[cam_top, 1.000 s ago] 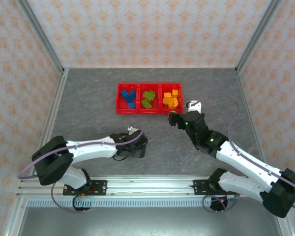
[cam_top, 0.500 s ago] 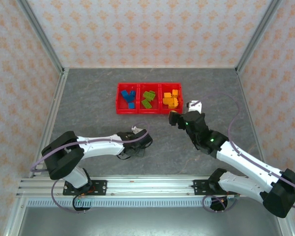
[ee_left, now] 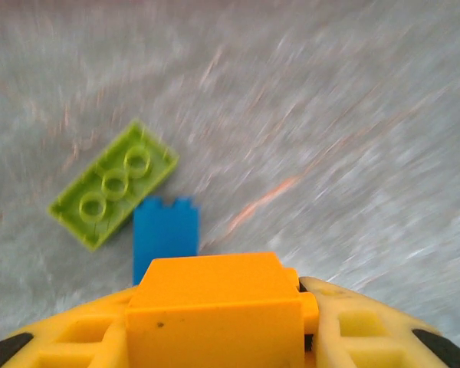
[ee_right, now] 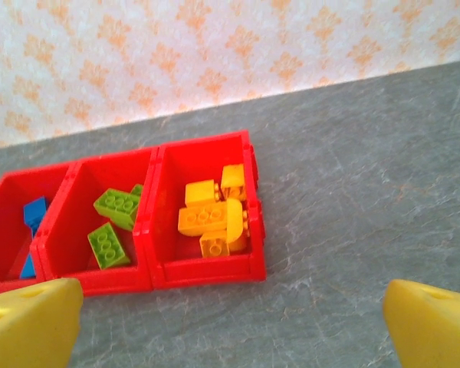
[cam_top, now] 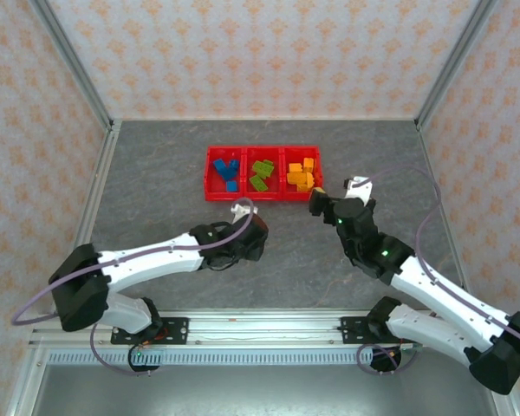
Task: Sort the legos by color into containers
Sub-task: Pick up the lego from the middle-left of the table, then place the lego in the container.
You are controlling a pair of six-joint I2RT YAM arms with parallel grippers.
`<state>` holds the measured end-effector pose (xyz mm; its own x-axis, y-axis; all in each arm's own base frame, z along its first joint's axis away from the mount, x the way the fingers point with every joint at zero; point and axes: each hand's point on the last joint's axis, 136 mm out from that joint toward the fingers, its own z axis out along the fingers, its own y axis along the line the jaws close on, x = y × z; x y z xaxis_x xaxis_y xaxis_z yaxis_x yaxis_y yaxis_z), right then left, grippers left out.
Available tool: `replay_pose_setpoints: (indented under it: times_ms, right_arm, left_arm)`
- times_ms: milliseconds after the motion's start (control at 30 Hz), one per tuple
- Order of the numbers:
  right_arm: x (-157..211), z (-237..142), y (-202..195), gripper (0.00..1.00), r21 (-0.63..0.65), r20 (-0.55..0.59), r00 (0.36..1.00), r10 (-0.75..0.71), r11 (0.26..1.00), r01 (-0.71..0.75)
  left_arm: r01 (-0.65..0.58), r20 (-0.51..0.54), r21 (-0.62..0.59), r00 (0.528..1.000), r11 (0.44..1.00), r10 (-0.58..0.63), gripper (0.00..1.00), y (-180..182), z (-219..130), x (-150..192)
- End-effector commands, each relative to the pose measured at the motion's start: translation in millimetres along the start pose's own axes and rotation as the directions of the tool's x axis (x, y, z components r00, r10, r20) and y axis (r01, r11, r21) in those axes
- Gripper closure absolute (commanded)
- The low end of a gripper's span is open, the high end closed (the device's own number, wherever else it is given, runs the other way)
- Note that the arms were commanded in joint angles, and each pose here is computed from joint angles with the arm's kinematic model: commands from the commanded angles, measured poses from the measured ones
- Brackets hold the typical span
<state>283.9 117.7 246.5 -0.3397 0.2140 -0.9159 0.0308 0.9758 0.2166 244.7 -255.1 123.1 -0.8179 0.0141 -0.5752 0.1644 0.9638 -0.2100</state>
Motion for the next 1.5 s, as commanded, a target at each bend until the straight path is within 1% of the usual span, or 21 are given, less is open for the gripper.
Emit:
replay_pose_setpoints:
  times_ms: [0,33,133,167,200,267,367,467,533,667,733,800,933,1000,1133,1333,1467]
  right_arm:
    - [-11,-8,-20,0.0,0.076,0.063,0.997,0.04,0.996,-0.045]
    - [-14,-11,-23,0.0,0.083,0.075,0.996,0.046,0.995,-0.053]
    - [-24,-20,-30,0.0,0.1,0.105,0.993,0.053,0.993,-0.064]
    - [-29,-24,-32,0.0,0.102,0.115,0.992,0.057,0.992,-0.069]
    - [-31,-27,-34,0.0,0.1,0.123,0.99,0.062,0.992,-0.074]
    - [-36,-33,-39,0.0,0.101,0.141,0.988,0.069,0.991,-0.083]
    - [-37,-39,-45,0.0,0.107,0.149,0.986,0.073,0.99,-0.09]
    - [-35,-43,-50,0.0,0.116,0.145,0.987,0.072,0.989,-0.09]
    - [-35,-46,-53,0.0,0.127,0.141,0.987,0.073,0.988,-0.091]
    - [-37,-54,-63,0.0,0.147,0.144,0.987,0.075,0.984,-0.097]
    - [-39,-59,-67,0.0,0.149,0.153,0.985,0.08,0.983,-0.103]
    - [-41,-63,-70,0.0,0.152,0.163,0.983,0.08,0.983,-0.105]
    - [-44,-68,-76,0.0,0.16,0.181,0.98,0.079,0.981,-0.109]
    - [-45,-69,-76,0.0,0.163,0.184,0.98,0.079,0.981,-0.109]
    - [-45,-68,-74,0.0,0.156,0.181,0.981,0.076,0.982,-0.105]
    - [-46,-69,-74,0.0,0.158,0.18,0.98,0.08,0.981,-0.109]
    - [-45,-68,-75,0.0,0.161,0.177,0.981,0.081,0.981,-0.11]
  left_arm:
    - [0.038,0.229,0.053,0.972,0.998,-0.049,0.69,-22,-33,-67]
    - [0.04,0.272,0.049,0.961,0.998,-0.051,0.69,-24,-38,-83]
    - [0.081,0.418,0.002,0.905,0.997,-0.074,0.69,-25,-52,-133]
    - [0.106,0.45,0.013,0.887,0.994,-0.1,0.69,-27,-53,-149]
    - [0.094,0.467,0.018,0.879,0.995,-0.091,0.69,-29,-52,-163]
    - [0.104,0.483,0.041,0.868,0.994,-0.111,0.69,-33,-43,-192]
    - [0.085,0.481,0.044,0.871,0.995,-0.096,0.69,-44,-21,-229]
    - [0.049,0.485,0.035,0.873,0.998,-0.06,0.69,-62,2,-258]
    - [0.028,0.486,0.023,0.873,0.999,-0.036,0.69,-72,22,-271]
    - [0.005,0.483,0.002,0.875,1.0,-0.006,0.69,-84,62,-287]
    - [0.009,0.488,-0.013,0.873,1.0,-0.002,0.69,-83,79,-291]
    - [0.014,0.484,-0.01,0.875,1.0,-0.007,0.69,-81,93,-293]
    - [0.025,0.446,-0.004,0.895,1.0,-0.021,0.68,-77,121,-290]
    - [0.022,0.431,0.011,0.902,1.0,-0.024,0.64,-79,132,-288]
    - [0.033,0.409,0.05,0.911,0.998,-0.05,0.39,-79,149,-287]
    - [0.058,0.411,0.087,0.907,0.995,-0.089,0.3,-72,155,-294]
    - [0.063,0.429,0.071,0.899,0.996,-0.087,0.21,-66,143,-302]
